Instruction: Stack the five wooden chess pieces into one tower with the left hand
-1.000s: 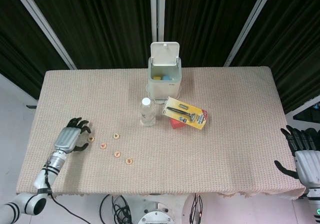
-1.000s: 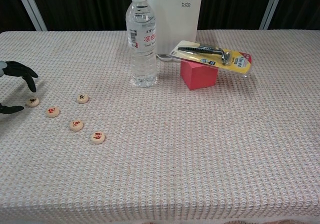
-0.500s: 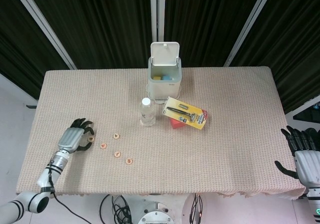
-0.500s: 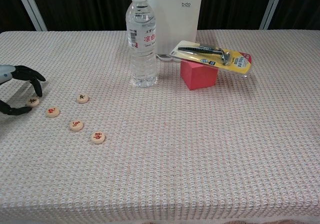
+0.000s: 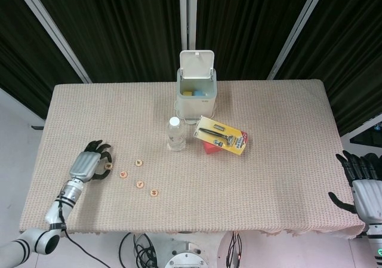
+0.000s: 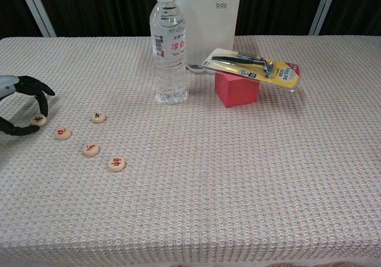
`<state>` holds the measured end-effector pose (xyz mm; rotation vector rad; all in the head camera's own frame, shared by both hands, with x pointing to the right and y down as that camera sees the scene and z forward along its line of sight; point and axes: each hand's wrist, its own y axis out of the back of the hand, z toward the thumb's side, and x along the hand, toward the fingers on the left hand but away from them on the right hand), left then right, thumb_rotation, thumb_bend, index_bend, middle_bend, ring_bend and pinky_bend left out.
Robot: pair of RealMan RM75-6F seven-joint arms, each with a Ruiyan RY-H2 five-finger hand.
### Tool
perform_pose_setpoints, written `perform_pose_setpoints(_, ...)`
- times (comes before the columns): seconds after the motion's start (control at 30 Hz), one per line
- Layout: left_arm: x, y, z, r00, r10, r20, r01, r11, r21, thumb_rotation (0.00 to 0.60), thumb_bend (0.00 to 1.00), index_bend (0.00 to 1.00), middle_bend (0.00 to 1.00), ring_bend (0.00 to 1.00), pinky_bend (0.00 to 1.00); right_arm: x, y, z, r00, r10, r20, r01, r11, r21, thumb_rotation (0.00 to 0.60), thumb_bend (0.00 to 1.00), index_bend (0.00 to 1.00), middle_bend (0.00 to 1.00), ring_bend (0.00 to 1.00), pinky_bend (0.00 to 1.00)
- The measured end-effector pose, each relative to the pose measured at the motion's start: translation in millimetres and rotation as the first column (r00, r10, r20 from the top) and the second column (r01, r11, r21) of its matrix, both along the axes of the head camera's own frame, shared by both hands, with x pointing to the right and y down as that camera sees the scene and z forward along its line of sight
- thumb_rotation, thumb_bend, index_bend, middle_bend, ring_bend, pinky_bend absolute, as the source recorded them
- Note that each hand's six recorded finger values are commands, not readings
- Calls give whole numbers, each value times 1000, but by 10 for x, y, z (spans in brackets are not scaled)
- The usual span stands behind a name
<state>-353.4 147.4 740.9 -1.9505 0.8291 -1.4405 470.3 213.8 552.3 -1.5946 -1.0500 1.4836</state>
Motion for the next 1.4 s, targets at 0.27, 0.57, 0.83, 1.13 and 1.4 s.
perform_pose_setpoints(0.27, 211, -23, -122, 997, 14, -70, -13, 1000, 15, 600, 312, 503, 164, 0, 0, -3, -10, 21, 1000, 2, 3, -2, 1000, -6, 600, 170, 0, 0, 0, 0)
perform_pose_setpoints(0.57, 463, -91, -118, 997, 3, -79, -4, 1000, -23, 600, 312, 511, 164, 0, 0, 25, 2, 22, 1000, 13, 6, -13, 1000, -6, 600, 170, 0, 0, 0, 0)
perform_pose_setpoints(0.83, 780, -138, -101, 996, 15, -83, -19, 999, -43, 600, 312, 520, 164, 0, 0, 53, 3, 30, 1000, 19, 6, -19, 1000, -8, 600, 169, 0, 0, 0, 0)
perform_pose_setpoints(1.13, 937, -146, -67, 996, 37, -80, -41, 998, -51, 600, 311, 524, 164, 0, 0, 85, 8, 40, 1000, 27, 5, -27, 1000, -11, 600, 169, 0, 0, 0, 0)
perform_pose_setpoints(1.4, 996, -187, -18, 996, 44, -79, -48, 997, -55, 600, 311, 524, 164, 0, 0, 135, 19, 26, 999, 42, 1, -42, 999, -5, 600, 170, 0, 0, 0, 0)
